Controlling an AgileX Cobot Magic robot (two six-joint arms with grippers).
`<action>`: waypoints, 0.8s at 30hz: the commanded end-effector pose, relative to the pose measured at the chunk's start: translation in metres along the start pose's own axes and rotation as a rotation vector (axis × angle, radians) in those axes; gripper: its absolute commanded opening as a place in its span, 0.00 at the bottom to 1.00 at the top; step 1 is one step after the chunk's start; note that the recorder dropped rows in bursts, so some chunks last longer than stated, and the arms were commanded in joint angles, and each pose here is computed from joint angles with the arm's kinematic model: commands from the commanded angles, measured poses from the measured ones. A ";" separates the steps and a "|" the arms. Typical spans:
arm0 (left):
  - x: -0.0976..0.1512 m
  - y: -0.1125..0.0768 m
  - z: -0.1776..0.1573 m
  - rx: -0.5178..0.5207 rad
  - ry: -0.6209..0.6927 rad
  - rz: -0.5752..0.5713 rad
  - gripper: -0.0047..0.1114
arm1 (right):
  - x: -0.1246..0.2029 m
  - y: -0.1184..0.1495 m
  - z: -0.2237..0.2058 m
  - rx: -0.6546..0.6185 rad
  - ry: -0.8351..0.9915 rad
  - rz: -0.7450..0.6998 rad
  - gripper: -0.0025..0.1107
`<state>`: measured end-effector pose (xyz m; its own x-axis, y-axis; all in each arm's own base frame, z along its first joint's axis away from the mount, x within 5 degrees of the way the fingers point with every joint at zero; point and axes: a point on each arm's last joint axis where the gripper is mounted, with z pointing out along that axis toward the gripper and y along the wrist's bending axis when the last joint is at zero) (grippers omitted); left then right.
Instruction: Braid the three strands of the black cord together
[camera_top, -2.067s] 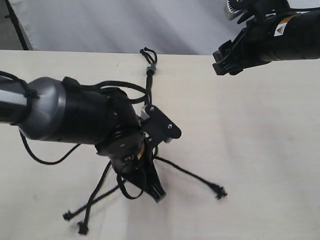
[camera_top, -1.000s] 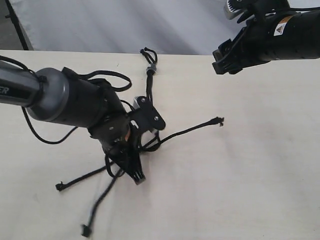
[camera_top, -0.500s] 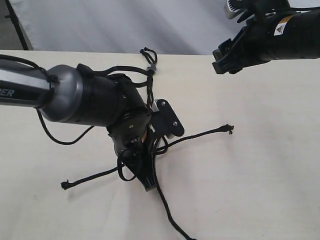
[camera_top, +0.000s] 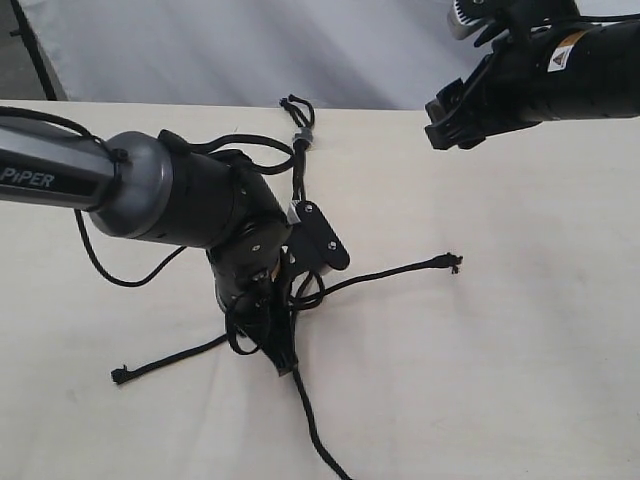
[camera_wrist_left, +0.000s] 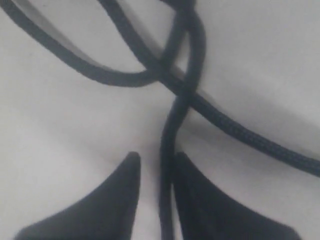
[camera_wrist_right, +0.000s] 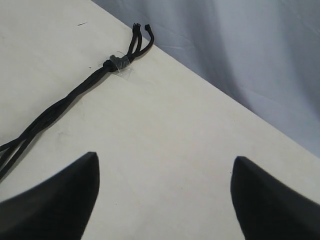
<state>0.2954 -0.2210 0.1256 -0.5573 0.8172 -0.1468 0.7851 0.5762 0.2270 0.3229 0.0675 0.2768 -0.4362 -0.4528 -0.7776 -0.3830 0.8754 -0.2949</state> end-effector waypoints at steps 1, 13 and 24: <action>0.002 0.000 -0.003 0.006 0.002 -0.019 0.46 | 0.004 0.000 0.001 -0.008 0.026 0.002 0.63; 0.021 0.078 -0.121 -0.165 -0.380 -0.254 0.51 | 0.007 0.005 -0.012 -0.069 0.104 0.190 0.63; 0.071 0.086 -0.170 -0.290 -0.729 -0.294 0.17 | 0.004 0.098 -0.009 -0.394 0.318 0.085 0.63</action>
<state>0.2871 -0.1189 0.2954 -0.4208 0.5046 -0.7538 0.4778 0.8297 0.2887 0.2859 0.1262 0.2635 -0.6699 -0.3877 -0.6332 -0.5138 0.8577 0.0185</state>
